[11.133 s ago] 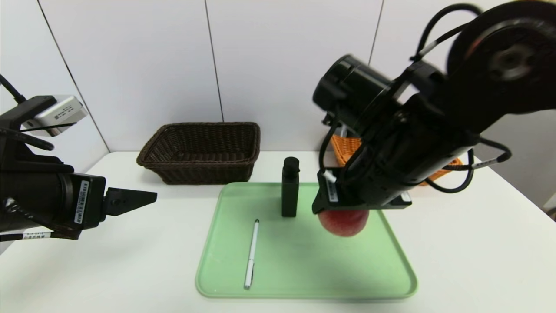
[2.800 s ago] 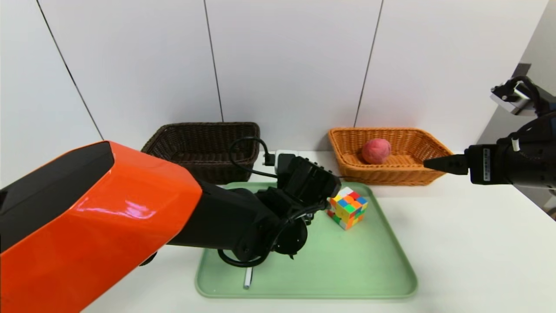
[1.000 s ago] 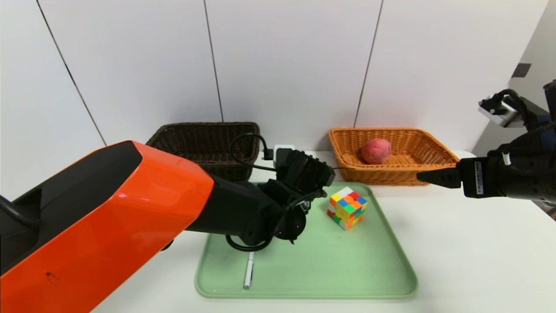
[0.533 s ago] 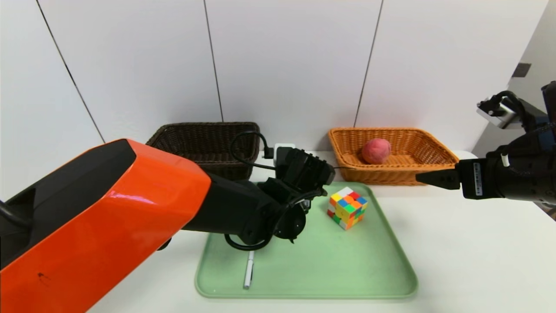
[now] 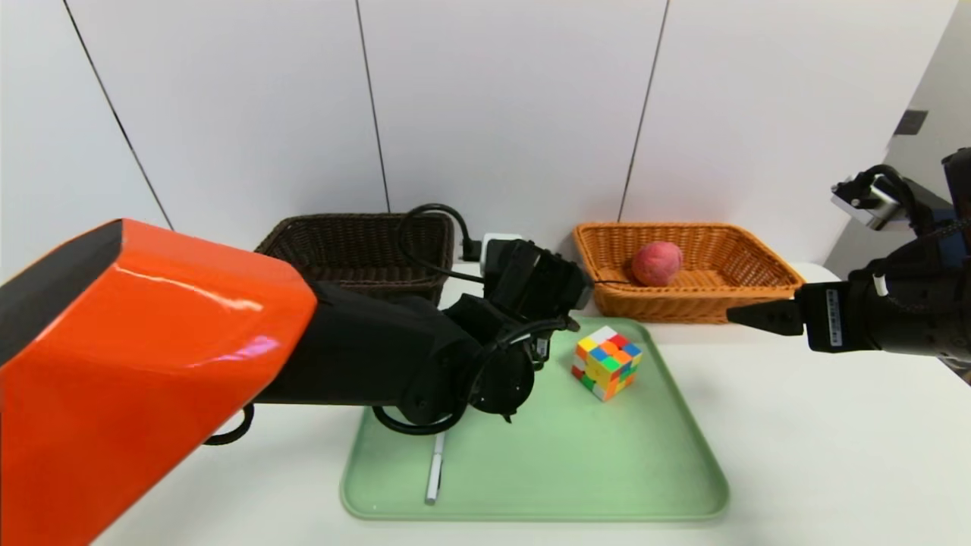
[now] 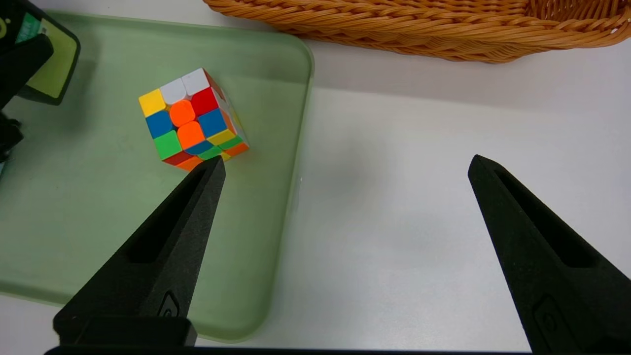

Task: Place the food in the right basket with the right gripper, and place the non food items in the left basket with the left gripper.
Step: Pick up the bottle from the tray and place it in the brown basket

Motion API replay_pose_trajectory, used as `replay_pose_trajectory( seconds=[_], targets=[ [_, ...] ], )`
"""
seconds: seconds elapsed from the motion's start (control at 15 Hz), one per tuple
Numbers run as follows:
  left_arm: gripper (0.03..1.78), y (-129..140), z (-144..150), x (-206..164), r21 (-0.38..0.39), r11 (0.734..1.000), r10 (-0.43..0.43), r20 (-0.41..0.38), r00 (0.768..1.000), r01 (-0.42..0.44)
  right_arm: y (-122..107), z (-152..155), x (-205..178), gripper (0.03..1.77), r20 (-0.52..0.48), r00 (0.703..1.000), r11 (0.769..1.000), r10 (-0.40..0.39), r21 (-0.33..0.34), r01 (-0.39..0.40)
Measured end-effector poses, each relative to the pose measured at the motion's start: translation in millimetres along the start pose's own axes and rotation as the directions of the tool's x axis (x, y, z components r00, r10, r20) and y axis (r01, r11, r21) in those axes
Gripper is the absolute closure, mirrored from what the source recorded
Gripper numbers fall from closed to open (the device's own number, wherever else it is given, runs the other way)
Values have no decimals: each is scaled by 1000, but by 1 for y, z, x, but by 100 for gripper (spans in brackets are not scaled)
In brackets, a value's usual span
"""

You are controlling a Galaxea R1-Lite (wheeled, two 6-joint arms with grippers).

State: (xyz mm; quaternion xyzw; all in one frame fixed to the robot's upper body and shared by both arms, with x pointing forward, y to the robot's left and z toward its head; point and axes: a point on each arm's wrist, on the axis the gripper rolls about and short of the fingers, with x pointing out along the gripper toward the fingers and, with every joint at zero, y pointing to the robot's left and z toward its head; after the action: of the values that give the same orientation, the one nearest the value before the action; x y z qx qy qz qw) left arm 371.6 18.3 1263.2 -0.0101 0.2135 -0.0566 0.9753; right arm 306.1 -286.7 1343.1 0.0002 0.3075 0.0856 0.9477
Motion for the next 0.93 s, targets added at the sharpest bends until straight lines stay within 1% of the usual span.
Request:
replay_pose_trajectory(
  seconds=[0.27,0.47,0.6,0.67,0.93],
  targets=[
    [119,4,27,-41,35,992,-119,-6,993,119,0,0,1,10,-1,1000,1000,1,0,-1],
    [119,14,61,-71,30,983,-180,35,983,179,0,0,2,10,-4,1000,1000,3,0,-3],
    [119,32,82,-83,12,983,-185,45,982,184,0,0,3,10,-7,1000,1000,2,0,-2],
    [119,43,92,-86,0,985,-173,49,984,173,0,0,3,10,-7,1000,1000,1,0,-1],
    [119,102,124,-76,-57,993,-97,59,994,100,0,2,6,10,-9,1000,1000,-3,0,3]
  ],
)
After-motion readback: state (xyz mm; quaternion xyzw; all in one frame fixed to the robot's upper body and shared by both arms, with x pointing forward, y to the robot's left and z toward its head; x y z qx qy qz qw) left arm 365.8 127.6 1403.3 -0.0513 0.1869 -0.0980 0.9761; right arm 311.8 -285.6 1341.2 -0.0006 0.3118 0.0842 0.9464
